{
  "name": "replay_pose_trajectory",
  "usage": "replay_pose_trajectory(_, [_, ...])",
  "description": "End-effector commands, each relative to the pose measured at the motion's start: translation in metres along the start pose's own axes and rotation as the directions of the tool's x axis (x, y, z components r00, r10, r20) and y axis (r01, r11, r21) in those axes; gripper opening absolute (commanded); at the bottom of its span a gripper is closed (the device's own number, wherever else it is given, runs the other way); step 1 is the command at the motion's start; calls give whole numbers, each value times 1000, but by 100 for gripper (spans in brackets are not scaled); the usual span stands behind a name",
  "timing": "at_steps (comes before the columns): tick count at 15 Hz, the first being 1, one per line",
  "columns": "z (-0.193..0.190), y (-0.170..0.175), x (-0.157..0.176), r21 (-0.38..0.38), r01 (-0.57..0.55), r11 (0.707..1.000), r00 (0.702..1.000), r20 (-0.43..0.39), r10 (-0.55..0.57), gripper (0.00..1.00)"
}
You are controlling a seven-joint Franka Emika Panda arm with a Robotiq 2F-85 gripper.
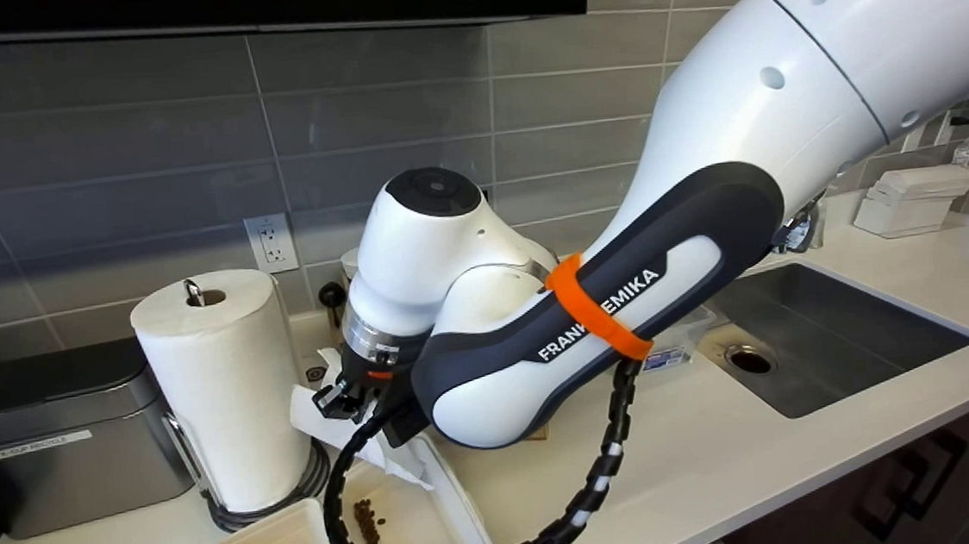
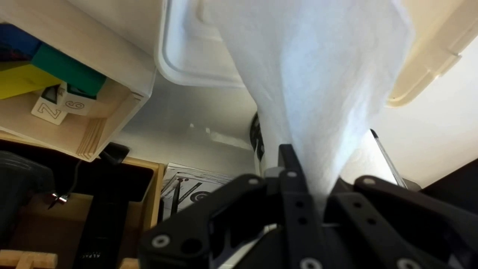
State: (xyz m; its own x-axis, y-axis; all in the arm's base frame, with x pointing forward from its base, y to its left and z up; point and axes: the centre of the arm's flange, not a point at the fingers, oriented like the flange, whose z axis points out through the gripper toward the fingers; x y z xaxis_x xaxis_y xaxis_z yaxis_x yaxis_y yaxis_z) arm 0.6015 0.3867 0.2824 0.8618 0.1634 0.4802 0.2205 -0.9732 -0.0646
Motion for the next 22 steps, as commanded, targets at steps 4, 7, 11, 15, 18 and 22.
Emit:
replay_pose_trajectory(4, [-20,1,-27,10,-25,1000,999,38,25,0])
replay_pose_trajectory(7, [-23,3,-30,-4,-27,1000,999,22,27,0])
replay_pose_trajectory(11, [-24,10,-31,-11,-28,1000,1000,9,28,0])
replay_pose_trajectory(15, [-17,16,-34,13,-32,999,999,-23,32,0])
replay_pose_trajectory(18, [-17,18,-37,25,-24,999,997,-79,26,0])
replay_pose_trajectory(22, [-20,19,-40,42,-13,999,989,-148,19,0])
